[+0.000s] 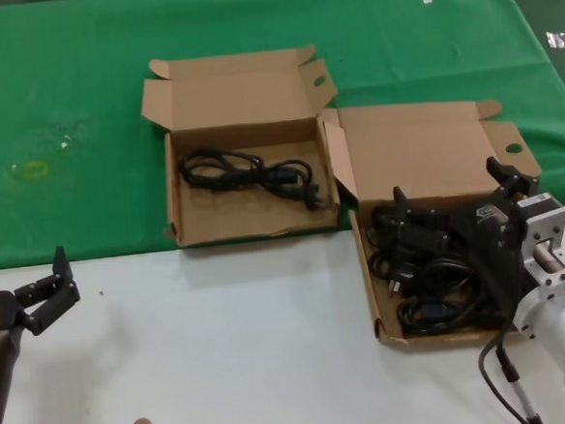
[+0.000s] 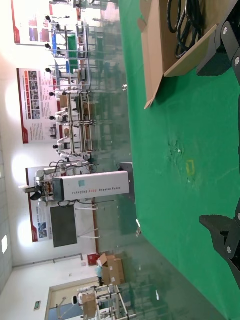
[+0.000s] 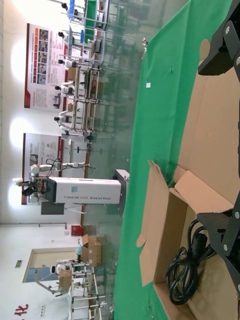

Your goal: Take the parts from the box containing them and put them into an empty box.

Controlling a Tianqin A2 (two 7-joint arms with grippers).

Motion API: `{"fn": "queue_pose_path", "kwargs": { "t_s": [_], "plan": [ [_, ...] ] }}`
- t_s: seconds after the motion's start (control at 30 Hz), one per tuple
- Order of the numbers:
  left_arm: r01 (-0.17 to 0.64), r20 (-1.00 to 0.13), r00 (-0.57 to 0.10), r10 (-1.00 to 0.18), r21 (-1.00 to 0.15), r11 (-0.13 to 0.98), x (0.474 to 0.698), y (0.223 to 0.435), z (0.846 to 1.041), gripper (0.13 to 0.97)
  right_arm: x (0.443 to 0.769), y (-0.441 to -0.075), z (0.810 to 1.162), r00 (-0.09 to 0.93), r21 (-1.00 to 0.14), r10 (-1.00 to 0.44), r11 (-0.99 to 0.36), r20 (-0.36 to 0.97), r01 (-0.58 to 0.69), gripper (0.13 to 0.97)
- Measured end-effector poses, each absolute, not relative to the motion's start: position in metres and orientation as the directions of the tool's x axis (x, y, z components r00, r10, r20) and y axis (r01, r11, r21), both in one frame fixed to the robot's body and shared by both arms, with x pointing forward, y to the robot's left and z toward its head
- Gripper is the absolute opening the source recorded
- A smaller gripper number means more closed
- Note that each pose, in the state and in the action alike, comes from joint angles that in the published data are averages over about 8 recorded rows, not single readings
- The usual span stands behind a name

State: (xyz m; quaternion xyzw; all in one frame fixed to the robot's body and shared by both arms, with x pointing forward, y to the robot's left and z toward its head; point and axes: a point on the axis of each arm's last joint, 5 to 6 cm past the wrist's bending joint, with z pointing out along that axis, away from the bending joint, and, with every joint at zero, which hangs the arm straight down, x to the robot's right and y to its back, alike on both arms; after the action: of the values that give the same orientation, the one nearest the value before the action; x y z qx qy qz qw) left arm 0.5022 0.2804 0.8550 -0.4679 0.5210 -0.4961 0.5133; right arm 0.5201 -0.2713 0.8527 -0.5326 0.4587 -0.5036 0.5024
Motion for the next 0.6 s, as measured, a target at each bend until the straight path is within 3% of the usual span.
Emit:
{"fn": "queue_pose_path", "kwargs": {
  "t_s": [0.6],
  "plan": [
    [0.022,-0.071,-0.035,-0.997,-0.997,0.070,0.5022,0.2804,0.8550,0.966,0.5201,-0.2713,0.8527,0.072,-0.997,-0.995,-0.074,0.075,0.017,0.966]
  ]
}}
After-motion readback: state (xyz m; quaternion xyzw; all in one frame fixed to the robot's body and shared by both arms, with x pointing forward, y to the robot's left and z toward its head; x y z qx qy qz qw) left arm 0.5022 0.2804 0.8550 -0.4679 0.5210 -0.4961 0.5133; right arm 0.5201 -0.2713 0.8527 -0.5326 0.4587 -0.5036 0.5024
